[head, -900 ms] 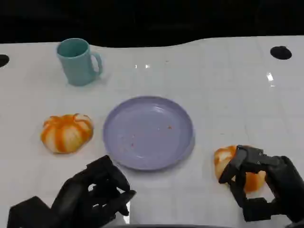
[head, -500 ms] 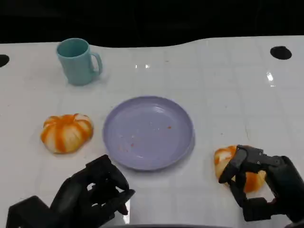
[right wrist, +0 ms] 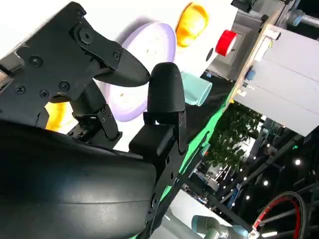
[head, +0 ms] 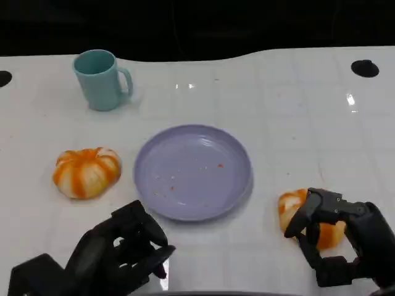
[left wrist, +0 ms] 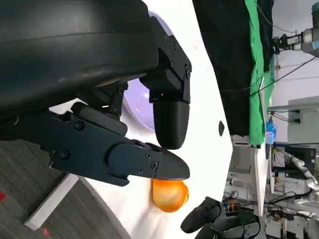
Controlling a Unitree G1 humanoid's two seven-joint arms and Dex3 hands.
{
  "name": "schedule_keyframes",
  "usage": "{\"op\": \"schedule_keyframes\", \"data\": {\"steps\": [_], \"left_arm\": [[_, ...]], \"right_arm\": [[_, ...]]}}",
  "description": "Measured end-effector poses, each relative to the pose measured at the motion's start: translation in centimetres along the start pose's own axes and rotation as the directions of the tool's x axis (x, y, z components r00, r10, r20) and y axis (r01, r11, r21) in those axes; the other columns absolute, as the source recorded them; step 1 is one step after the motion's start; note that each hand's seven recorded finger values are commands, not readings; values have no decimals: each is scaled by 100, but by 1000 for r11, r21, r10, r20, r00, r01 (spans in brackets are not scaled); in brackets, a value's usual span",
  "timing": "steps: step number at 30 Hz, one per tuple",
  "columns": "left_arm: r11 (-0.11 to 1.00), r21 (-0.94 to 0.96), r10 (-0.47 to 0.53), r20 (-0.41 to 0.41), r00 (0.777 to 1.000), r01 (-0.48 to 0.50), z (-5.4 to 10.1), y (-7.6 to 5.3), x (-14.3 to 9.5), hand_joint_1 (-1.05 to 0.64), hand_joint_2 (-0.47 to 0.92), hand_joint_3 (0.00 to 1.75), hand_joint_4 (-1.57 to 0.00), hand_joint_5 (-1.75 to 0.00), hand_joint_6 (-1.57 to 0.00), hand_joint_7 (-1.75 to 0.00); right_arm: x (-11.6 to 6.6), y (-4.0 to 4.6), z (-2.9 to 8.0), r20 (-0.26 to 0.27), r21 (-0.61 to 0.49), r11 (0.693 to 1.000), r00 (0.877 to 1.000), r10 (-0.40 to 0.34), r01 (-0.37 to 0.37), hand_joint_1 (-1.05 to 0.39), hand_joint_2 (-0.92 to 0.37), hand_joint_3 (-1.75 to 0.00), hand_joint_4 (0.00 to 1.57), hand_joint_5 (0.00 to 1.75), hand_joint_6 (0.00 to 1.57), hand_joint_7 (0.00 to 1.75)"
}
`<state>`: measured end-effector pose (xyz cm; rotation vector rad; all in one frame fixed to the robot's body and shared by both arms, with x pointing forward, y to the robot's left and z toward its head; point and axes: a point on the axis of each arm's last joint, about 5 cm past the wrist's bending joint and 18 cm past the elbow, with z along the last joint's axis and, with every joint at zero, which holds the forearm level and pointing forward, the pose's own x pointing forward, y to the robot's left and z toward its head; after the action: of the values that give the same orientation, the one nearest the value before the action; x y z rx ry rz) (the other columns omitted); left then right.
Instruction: Grasp the bread from the table and place it into the plate.
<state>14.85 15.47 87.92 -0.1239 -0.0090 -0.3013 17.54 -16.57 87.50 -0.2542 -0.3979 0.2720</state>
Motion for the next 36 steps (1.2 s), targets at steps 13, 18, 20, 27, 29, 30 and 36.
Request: {"op": "schedule_keyframes", "data": {"steps": [13,18,20,27,29,30,36], "left_arm": [[1000,-2,-1,1,1000,1,1,-4,3,-59,92,15,-69,-175,-57,-164],[1000,-4,-3,1,1000,3,-2,-13,1,-59,92,17,-68,-175,-56,-165],[1000,-4,-4,1,1000,4,-1,-15,2,-59,92,17,-68,-175,-56,-165],[1000,-4,-6,6,1000,6,10,-23,-6,-57,92,17,-68,-175,-55,-164],[1000,-4,-7,6,1000,7,11,-24,-6,-57,92,18,-68,-175,-55,-164],[1000,-4,-7,5,1000,7,11,-25,-6,-58,92,18,-68,-175,-55,-164],[1000,-6,-11,2,1000,11,13,-34,-4,-59,92,18,-68,-175,-55,-164]], "right_arm": [[85,-158,73,4,-84,996,1000,21,-20,-34,-62,-56,48,100,54,64],[167,-410,276,-76,-397,899,983,166,-183,-45,-86,-6,37,80,52,25],[180,-450,333,-90,-434,879,980,177,-198,-48,-87,-3,24,69,40,14],[195,-595,585,-185,-554,770,949,257,-316,-45,-82,0,9,45,29,2],[193,-614,644,-206,-570,749,941,267,-337,-42,-80,0,5,42,27,0],[194,-619,676,-220,-582,734,937,271,-349,-42,-80,0,4,41,27,0],[206,-624,786,-288,-651,644,916,281,-402,-36,-74,0,1,40,28,1]]}}
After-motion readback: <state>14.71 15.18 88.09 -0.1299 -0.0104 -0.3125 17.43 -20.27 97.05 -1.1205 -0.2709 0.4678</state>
